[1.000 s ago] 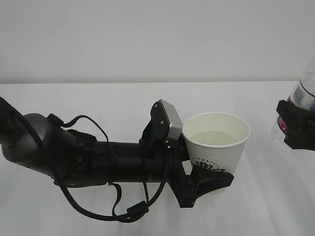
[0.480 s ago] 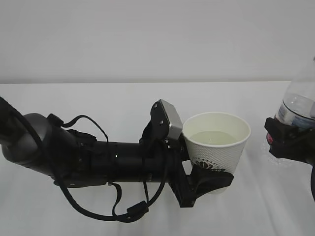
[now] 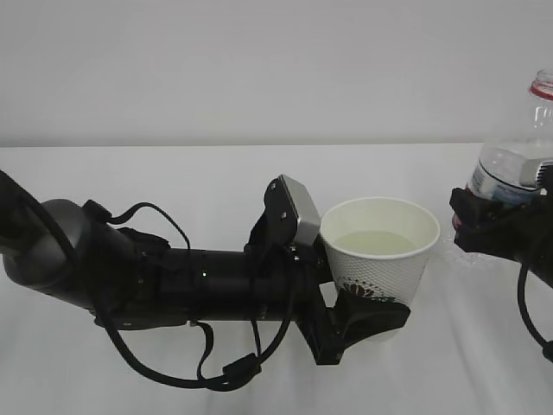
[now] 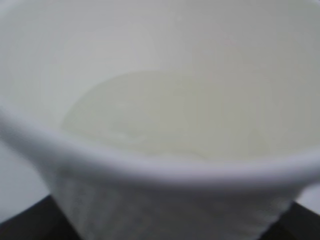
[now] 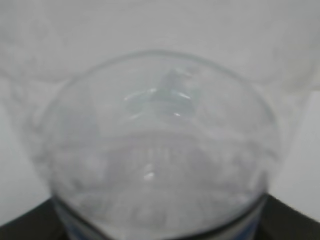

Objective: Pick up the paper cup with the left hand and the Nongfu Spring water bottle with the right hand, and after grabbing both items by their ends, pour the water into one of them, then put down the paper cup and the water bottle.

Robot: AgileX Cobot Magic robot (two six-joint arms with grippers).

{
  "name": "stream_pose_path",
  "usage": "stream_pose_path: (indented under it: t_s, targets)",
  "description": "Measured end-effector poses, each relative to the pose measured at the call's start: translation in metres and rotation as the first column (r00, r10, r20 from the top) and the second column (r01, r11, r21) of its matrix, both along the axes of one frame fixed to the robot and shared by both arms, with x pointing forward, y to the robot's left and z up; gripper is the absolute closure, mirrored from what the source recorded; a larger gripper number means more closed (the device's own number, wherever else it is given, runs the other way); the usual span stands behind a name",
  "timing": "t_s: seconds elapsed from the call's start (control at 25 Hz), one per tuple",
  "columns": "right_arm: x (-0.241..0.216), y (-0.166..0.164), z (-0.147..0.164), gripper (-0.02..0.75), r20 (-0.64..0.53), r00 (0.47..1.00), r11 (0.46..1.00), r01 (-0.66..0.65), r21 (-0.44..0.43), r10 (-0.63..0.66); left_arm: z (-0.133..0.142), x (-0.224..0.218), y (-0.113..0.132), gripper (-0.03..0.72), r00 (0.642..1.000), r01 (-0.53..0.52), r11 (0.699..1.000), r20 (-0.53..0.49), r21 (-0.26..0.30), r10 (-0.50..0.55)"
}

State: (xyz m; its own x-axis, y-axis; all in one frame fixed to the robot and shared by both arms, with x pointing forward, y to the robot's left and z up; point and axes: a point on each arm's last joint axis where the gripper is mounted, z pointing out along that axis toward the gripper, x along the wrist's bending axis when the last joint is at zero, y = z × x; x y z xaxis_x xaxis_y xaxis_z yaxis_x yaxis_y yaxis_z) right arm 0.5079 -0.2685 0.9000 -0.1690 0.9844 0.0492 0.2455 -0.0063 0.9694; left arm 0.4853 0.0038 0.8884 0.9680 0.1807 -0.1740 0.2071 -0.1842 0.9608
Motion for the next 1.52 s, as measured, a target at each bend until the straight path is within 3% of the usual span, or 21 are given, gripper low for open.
stream_pose_path:
  t_s: [1.28,1.52]
  targets:
    - [0.064,0.005,-0.041,0.296,-0.008,1.000,1.000,0.001,0.002,-0.001,0.000,0.000,0.000,0.167,1.000,0.000,1.000,0.000,0.000,0.000]
    - [0.064,0.005,-0.041,0.202,-0.008,1.000,1.000,0.001,0.002,-0.001,0.000,0.000,0.000,0.169,1.000,0.000,1.000,0.000,0.000,0.000]
